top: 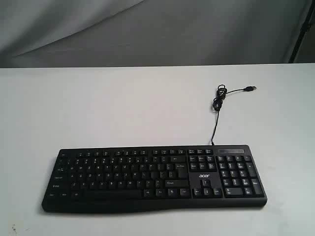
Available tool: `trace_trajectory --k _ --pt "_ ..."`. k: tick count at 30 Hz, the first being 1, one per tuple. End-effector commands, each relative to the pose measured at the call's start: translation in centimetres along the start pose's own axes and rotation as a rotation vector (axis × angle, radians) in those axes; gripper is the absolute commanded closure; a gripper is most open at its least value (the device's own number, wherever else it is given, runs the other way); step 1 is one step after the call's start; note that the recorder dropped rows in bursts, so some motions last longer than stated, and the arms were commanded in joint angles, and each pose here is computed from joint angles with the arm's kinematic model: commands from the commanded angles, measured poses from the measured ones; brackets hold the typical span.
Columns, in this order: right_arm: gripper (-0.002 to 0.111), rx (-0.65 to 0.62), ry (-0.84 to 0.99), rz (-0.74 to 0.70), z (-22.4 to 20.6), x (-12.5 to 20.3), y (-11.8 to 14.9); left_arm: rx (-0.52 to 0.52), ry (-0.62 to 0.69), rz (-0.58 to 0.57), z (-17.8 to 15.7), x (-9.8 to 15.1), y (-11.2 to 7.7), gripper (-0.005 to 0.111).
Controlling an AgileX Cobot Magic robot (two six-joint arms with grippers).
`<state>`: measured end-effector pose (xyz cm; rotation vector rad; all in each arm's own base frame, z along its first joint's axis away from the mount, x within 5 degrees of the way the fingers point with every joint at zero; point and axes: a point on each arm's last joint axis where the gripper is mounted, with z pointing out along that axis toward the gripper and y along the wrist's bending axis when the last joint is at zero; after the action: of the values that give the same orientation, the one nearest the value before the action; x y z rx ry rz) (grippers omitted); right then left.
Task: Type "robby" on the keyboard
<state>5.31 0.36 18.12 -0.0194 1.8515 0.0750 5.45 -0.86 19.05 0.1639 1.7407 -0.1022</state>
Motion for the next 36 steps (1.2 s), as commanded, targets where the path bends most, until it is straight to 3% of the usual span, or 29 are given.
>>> trace_trajectory --k 1,12,17,22,36 --pt "0.108 0.001 -0.015 0.002 0.0 0.0 0.0 0.004 -0.005 0.003 0.0 0.1 0.0 0.107" --pt "0.108 0.003 -0.015 -0.005 0.0 0.0 0.0 0.004 -0.005 0.003 0.0 0.1 0.0 0.107" --pt "0.108 0.001 -0.2 -0.02 -0.2 -1.7 0.0 0.004 -0.005 0.003 0.0 0.1 0.0 0.107" --pt "0.108 0.009 -0.226 -0.064 -0.2 -1.9 0.0 0.004 -0.005 0.003 0.0 0.1 0.0 0.107" --pt "0.108 -0.032 -0.959 -0.056 -3.9 -7.3 0.5 0.004 -0.005 0.003 0.0 0.1 0.0 0.107"
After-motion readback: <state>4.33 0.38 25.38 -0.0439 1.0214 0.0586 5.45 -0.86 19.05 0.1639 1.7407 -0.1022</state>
